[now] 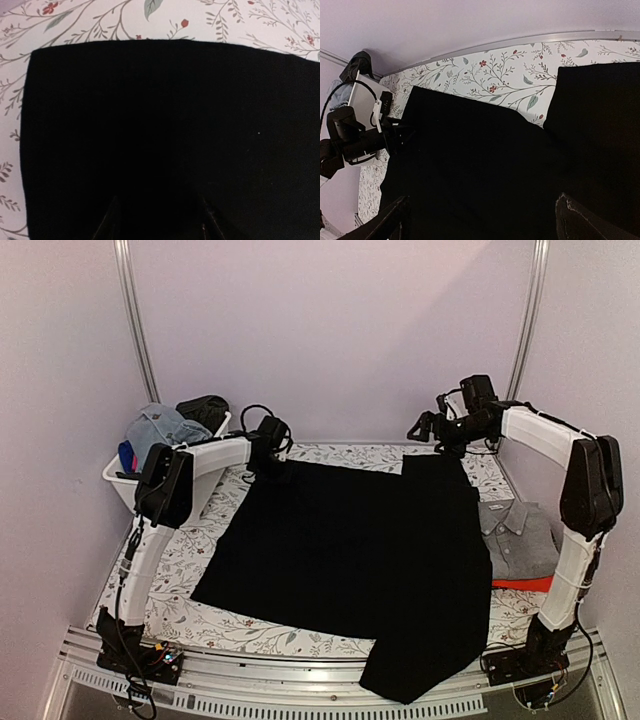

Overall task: Fold and stack the mixed laundry pile
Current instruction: Flatten out the crumpled T-shirt at the center of the board, then move the square-folded shirt to the corner of the board, then pick up the flattened T-shirt from the center of the board.

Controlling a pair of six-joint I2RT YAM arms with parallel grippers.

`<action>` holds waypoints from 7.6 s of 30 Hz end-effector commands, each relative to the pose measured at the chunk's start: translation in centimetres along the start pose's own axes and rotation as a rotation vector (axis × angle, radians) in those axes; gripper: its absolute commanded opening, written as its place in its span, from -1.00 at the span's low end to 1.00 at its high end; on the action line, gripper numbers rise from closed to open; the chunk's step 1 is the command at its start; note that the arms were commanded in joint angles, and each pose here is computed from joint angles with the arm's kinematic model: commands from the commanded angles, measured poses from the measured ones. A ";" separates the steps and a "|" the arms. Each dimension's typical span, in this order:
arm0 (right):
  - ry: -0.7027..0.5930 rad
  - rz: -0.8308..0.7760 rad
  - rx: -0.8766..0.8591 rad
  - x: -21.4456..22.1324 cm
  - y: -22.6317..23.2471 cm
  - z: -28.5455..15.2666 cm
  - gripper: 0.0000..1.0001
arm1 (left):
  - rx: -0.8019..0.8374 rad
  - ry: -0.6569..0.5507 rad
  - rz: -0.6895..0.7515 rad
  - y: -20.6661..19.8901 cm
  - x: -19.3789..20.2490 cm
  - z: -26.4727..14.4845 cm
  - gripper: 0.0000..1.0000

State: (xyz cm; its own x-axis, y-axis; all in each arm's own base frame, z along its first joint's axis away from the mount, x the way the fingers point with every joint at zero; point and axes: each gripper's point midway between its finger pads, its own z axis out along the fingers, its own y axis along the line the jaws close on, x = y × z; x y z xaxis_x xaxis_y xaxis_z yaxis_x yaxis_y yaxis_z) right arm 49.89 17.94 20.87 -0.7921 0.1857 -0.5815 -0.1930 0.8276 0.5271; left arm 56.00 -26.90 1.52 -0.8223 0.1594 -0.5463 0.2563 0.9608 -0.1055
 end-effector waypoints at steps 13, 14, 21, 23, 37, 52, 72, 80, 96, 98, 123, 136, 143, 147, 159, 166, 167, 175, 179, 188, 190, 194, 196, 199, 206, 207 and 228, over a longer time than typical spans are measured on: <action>0.246 0.064 0.181 4.4 -7.1 9.5 0.89 | -0.297 0.197 -0.065 12.0 6.1 0.4 -0.25; 0.254 0.067 0.180 4.6 -7.4 10.3 0.89 | -0.303 0.200 -0.071 12.4 6.3 0.2 -0.26; 0.254 0.089 0.155 4.2 -8.4 14.4 0.75 | -0.334 0.220 -0.101 15.2 7.5 -0.6 -0.29; 0.256 0.101 0.138 4.5 -8.7 15.7 0.69 | -0.346 0.222 -0.108 15.8 7.7 -0.9 -0.30; 0.143 0.143 -0.063 1.7 -6.4 20.2 0.68 | -0.415 0.255 -0.159 20.3 9.2 -2.8 -0.30; -0.006 0.017 -0.068 -3.0 2.6 3.0 0.95 | -0.139 -0.016 -0.070 11.7 0.0 -10.1 0.40; 0.075 0.480 0.372 16.4 -5.7 -12.0 0.98 | 0.043 0.024 0.030 1.7 5.3 -12.7 0.50; 0.145 0.698 0.348 20.5 -8.3 -10.6 0.98 | 0.037 0.017 0.033 1.6 4.6 -12.0 0.50; 0.146 0.799 0.588 22.1 -18.6 -13.4 0.98 | -0.014 0.082 0.026 3.1 6.3 -10.0 0.52; 0.127 0.797 0.601 21.6 -19.4 -14.0 0.98 | -0.016 0.089 0.024 3.2 6.7 -10.0 0.52; 0.088 0.186 0.137 12.9 2.3 -11.9 0.98 | 0.153 0.112 -0.203 3.0 16.3 -23.7 0.58; 0.498 -0.100 0.006 32.4 11.9 -9.8 0.52 | -0.048 0.237 -0.698 7.9 28.4 -28.8 0.22; 0.646 -0.180 0.068 39.6 9.4 -12.0 0.42 | -0.049 0.244 -0.797 8.7 28.9 -29.7 0.22; 0.712 -0.191 0.183 41.3 6.6 -13.2 0.35 | 0.011 0.304 -0.916 7.8 30.4 -29.0 0.22; 0.760 0.031 0.509 43.8 0.4 -15.6 0.22 | -0.027 0.373 -1.101 7.7 33.5 -28.1 0.15; 0.819 -0.079 0.419 44.3 1.9 -14.9 0.17 | -0.156 0.445 -1.167 8.8 35.6 -27.9 -0.04; 0.833 -0.106 0.418 44.4 1.9 -14.8 0.16 | -0.162 0.453 -1.176 8.8 35.8 -27.8 -0.04; 0.863 -0.201 0.454 44.9 1.0 -13.7 0.18 | -0.156 0.499 -1.204 8.5 36.2 -26.7 -0.05; 0.872 -0.226 0.481 45.5 0.4 -12.6 0.20 | -0.160 0.505 -1.213 8.6 36.3 -26.6 -0.05; 0.898 -0.266 0.527 46.6 -1.4 -11.4 -0.06 | -0.168 0.518 -1.232 8.6 37.0 -26.2 -0.03; 0.899 -0.276 0.522 46.6 -1.3 -11.4 -0.35 | -0.169 0.524 -1.237 8.6 37.3 -26.1 -0.04; 0.881 -0.309 0.511 45.5 -0.2 -11.1 -0.77 | -0.168 0.520 -1.241 8.7 37.5 -25.6 -0.09; 0.865 -0.321 0.503 44.9 0.4 -10.9 -0.91 | -0.171 0.512 -1.238 8.8 37.4 -25.4 -0.15; 0.858 -0.333 0.507 44.4 0.8 -10.9 -0.97 | -0.177 0.504 -1.235 9.1 37.2 -25.1 -0.29; 0.846 -0.340 0.521 43.8 0.8 -11.5 -0.99 | -0.222 0.499 -1.255 10.1 37.6 -25.2 -0.62; 0.842 -0.341 0.519 43.7 0.8 -11.5 -0.99 | -0.229 0.488 -1.262 10.4 37.5 -25.4 -0.76; 0.812 -0.362 0.350 40.8 6.0 -13.2 -1.00 | -0.231 0.332 -1.323 11.3 32.8 -30.7 -1.00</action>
State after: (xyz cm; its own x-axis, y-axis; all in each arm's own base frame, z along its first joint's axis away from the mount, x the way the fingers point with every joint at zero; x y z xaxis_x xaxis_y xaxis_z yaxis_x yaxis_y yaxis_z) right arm 8.65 23.15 6.56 -0.9134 -0.4059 0.0301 -0.4019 0.9111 0.0917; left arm 16.79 -4.29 7.94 -0.5045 -0.8615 0.0573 -0.8353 0.4703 -0.2847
